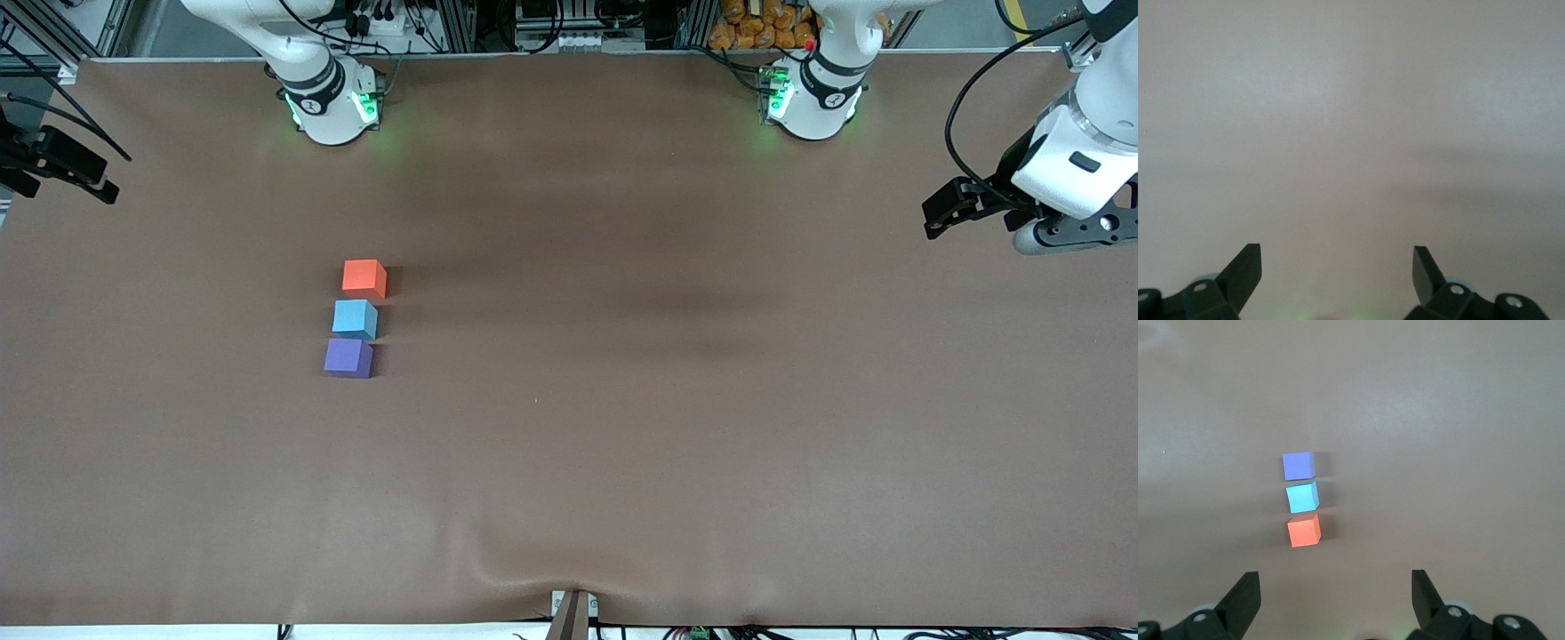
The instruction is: Place blue block between orange and purple blocks
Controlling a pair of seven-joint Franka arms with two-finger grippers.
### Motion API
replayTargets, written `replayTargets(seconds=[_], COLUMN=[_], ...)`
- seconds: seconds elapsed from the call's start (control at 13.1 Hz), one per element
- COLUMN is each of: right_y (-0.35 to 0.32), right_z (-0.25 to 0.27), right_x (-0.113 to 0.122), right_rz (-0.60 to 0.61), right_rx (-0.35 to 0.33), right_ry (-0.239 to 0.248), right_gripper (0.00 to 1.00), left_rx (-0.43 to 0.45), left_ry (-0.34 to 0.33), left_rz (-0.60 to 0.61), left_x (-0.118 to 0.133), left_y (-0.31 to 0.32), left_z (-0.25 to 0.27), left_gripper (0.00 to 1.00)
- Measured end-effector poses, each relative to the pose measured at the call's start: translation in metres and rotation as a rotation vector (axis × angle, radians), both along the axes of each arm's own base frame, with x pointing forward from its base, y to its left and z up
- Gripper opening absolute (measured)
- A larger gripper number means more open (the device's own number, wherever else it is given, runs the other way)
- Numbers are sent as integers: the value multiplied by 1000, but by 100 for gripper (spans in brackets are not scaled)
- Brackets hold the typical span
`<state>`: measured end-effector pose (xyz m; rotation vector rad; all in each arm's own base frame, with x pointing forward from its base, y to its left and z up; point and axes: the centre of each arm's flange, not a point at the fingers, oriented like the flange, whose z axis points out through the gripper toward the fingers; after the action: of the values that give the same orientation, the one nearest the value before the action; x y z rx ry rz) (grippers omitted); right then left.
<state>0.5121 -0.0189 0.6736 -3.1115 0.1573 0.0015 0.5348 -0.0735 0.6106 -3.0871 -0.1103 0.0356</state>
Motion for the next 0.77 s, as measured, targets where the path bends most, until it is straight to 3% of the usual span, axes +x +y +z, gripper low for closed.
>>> replayTargets(seconds=[0.77], right_y=[-1], right_z=[0], right_x=[0], right_rz=[54], right_rx=[0], right_ry=[-2], right_gripper=[100], left_rx=[-23], left_ry=[-2], left_rz=[2], left_x=[11], left_y=[5], left_z=[-2], left_gripper=[100])
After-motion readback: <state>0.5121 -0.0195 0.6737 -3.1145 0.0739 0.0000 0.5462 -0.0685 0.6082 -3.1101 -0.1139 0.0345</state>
